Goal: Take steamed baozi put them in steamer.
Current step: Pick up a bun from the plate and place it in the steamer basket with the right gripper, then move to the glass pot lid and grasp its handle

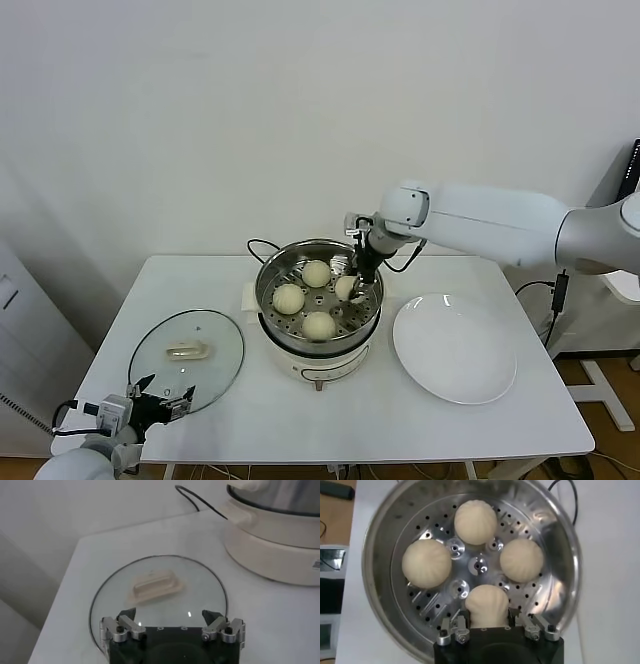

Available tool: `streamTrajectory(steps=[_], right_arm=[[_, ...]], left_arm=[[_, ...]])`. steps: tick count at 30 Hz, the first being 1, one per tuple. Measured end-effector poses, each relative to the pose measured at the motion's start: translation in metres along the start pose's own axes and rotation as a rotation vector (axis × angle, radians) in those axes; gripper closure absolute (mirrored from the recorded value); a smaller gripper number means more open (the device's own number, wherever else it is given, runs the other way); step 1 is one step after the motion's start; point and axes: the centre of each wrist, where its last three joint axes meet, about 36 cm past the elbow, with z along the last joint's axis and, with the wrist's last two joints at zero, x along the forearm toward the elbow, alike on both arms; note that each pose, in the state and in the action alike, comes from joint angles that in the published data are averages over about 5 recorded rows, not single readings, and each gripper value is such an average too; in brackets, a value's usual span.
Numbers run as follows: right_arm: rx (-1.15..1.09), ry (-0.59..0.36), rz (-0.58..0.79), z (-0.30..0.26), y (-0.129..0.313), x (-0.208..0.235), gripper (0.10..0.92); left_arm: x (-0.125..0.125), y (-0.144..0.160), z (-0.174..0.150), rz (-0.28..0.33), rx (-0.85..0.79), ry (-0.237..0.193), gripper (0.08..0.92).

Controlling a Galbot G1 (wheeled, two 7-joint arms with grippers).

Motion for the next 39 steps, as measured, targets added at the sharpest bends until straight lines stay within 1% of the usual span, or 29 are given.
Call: streamTrajectory(steps=[4,12,15,20,24,29,34,39], right_arm=[[-0.008,0.003,0.002,0.001,0.002,-0.007,0.479],[-0.032,-0.016,0.016,0.003,-0.001,-0.005,0.252],[-0.044,-0.036,0.019,0.005,-0.003,0.001,0.208],[-0.079,-0.098,0.035,0.014,-0.008,0.021,0.200],[-0.130,-0.188,0.068,0.029,-0.011,0.040,0.199],[-0.201,-0.347,0.160,0.056,-0.012,0.059,0.200],[-0.279,-0.530,0.310,0.089,-0.003,0.060,0.200],[-0.384,-0.709,0.481,0.121,0.016,0.045,0.200]], left_arm=[[0.000,0.000,0.001,0.000,0.001,0.001,0.177],[0.000,0.001,0.001,0.000,0.003,0.002,0.177],[0.000,0.001,0.002,0.000,0.004,0.002,0.177],[0.000,0.001,0.002,-0.002,0.009,0.001,0.177],[0.000,0.002,0.001,-0.006,0.015,-0.003,0.177],[0.001,0.006,-0.003,-0.014,0.022,-0.013,0.177],[0.002,0.010,-0.007,-0.022,0.026,-0.031,0.177],[0.002,0.014,-0.011,-0.026,0.025,-0.054,0.177]])
